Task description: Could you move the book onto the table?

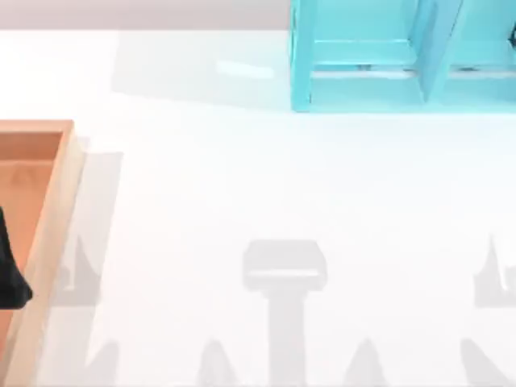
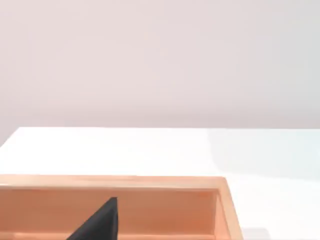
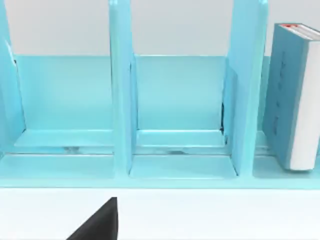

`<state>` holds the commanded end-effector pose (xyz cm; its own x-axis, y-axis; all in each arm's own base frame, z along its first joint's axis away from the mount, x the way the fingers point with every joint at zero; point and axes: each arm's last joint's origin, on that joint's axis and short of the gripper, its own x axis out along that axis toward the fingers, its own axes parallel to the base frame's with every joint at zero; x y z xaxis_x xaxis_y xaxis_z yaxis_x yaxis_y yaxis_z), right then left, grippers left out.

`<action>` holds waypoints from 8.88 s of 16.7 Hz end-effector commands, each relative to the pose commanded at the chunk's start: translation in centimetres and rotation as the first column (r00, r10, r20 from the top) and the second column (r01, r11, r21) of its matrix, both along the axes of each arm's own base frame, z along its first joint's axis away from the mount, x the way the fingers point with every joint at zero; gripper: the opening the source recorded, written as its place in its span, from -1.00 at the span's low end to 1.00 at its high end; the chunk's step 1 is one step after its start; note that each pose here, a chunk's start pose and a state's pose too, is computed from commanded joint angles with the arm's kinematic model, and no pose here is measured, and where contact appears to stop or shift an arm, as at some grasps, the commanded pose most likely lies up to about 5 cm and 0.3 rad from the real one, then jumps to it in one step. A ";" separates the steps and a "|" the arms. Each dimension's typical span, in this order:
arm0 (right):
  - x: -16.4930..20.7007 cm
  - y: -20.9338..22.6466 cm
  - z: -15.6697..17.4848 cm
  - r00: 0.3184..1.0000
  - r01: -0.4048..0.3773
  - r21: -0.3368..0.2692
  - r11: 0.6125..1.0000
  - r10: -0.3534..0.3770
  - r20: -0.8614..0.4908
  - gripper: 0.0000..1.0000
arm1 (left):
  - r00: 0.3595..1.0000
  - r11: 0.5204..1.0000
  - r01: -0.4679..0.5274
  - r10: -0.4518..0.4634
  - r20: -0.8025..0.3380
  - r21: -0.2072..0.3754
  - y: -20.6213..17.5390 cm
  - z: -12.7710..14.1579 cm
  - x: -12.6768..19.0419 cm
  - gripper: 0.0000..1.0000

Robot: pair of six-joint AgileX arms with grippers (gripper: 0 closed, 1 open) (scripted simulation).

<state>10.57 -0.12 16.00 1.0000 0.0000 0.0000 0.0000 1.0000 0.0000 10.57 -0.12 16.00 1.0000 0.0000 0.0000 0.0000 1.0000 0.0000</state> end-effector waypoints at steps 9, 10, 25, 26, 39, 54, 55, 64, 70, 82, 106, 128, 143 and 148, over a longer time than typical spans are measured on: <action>1.6 -0.7 5.8 0.994 0.020 -0.019 1.000 -0.018 0.110 1.00 | 1.000 1.000 0.000 0.000 0.000 0.000 0.0 0.0 0.0 1.00; 2.4 -1.0 6.8 0.993 0.023 -0.024 0.999 -0.020 0.115 1.00 | 1.000 1.000 0.000 0.000 0.000 0.000 0.0 0.0 0.0 1.00; 24.5 -12.4 -3.9 0.989 0.037 0.009 0.999 -0.035 -0.142 1.00 | 1.000 1.000 0.000 0.000 0.000 0.000 0.0 0.0 0.0 1.00; 25.1 -13.0 -4.9 0.990 0.038 0.009 0.999 -0.036 -0.134 1.00 | 1.000 1.000 0.000 0.000 0.000 0.000 0.0 0.0 0.0 1.00; 27.9 -14.5 -7.2 0.994 0.038 0.002 0.999 -0.037 -0.104 1.00 | 1.000 1.000 0.000 0.000 0.000 0.000 0.0 0.0 0.0 1.00; 36.3 -14.8 -7.9 0.994 0.038 0.002 0.999 -0.038 -0.102 0.85 | 1.000 1.000 0.000 0.000 0.000 0.000 0.0 0.0 0.0 1.00; 36.3 -14.8 -7.9 0.994 0.038 0.002 0.999 -0.038 -0.102 0.70 | 1.000 1.000 0.000 0.000 0.000 0.000 0.0 0.0 0.0 1.00; 36.3 -14.8 -7.9 0.994 0.038 0.002 0.999 -0.038 -0.102 -0.66 | 1.000 1.000 0.000 0.000 0.000 0.000 0.0 0.0 0.0 1.00; 36.3 -14.8 -7.9 0.994 0.038 0.002 0.999 -0.038 -0.102 -1.00 | 1.000 1.000 0.000 0.000 0.000 0.000 0.0 0.0 0.0 1.00; 33.0 -17.0 -1.3 0.994 0.066 0.003 0.998 -0.066 -0.088 -1.00 | 1.000 1.000 0.000 0.000 0.000 0.000 0.0 0.0 0.0 1.00; 15.4 -16.2 19.8 0.990 0.082 -0.014 0.997 -0.080 0.114 -1.00 | 1.000 1.000 0.000 0.000 0.000 0.000 0.0 0.0 0.0 1.00; -17.1 33.4 39.4 0.667 -0.240 -0.841 0.485 0.711 0.220 -1.00 | 1.000 1.000 0.000 0.000 0.000 0.000 0.0 0.0 0.0 1.00; -6.8 35.9 -1.2 0.955 -0.262 -0.965 0.026 0.149 -0.255 -1.00 | 1.000 1.000 0.000 0.000 0.000 0.000 0.0 0.0 0.0 1.00; -6.5 34.9 -2.5 0.959 -0.258 -0.966 0.004 0.120 -0.255 -1.00 | 1.000 1.000 0.000 0.000 0.000 0.000 0.0 0.0 0.0 1.00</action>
